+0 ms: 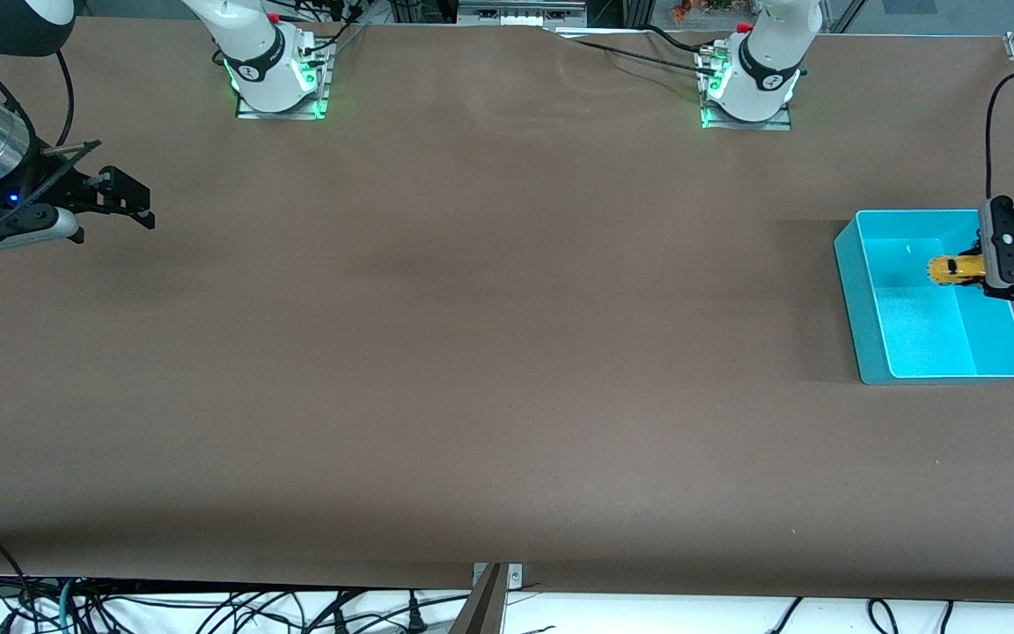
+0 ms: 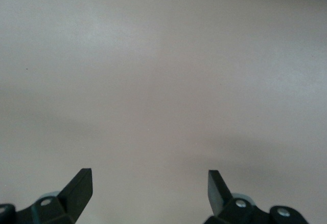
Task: Wind and store yellow beetle car
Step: 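Carry the car with the left gripper into the cyan box, then lower the car into the box and open the left gripper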
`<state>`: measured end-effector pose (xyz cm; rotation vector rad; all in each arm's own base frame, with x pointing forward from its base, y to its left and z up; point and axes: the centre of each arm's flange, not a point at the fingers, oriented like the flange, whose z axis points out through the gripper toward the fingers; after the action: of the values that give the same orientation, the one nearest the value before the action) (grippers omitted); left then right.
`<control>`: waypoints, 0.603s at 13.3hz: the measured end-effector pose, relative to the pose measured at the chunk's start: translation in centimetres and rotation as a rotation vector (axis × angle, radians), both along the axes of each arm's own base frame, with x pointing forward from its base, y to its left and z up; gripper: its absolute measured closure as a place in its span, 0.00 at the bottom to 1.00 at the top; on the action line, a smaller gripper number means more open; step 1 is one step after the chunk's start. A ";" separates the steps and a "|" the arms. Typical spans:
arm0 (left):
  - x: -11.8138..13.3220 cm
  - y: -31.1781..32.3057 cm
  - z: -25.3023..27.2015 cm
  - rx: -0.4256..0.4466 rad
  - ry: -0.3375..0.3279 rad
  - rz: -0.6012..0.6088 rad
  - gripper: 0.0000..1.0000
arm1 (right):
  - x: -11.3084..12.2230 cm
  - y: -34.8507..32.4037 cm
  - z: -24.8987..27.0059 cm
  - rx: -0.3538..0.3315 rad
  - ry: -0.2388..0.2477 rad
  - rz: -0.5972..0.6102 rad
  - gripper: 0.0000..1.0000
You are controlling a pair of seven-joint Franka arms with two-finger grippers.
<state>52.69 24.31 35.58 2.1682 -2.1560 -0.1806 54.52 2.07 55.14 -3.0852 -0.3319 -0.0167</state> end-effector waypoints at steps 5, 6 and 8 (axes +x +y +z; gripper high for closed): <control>-0.3 3.0 -7.9 -0.035 0.001 -0.005 0.54 | 0.0 -0.1 0.0 0.000 0.000 -0.002 0.00; -0.1 2.7 -9.1 -0.036 -0.008 -0.011 0.54 | 0.0 -0.1 0.0 0.000 0.001 -0.001 0.00; -0.3 2.1 -11.0 -0.039 -0.022 -0.020 0.54 | 0.1 0.1 -0.2 0.000 0.004 0.002 0.00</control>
<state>52.42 26.42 24.62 2.1389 -2.1744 -0.1161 54.59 2.15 54.96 -3.0842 -0.3342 -0.0113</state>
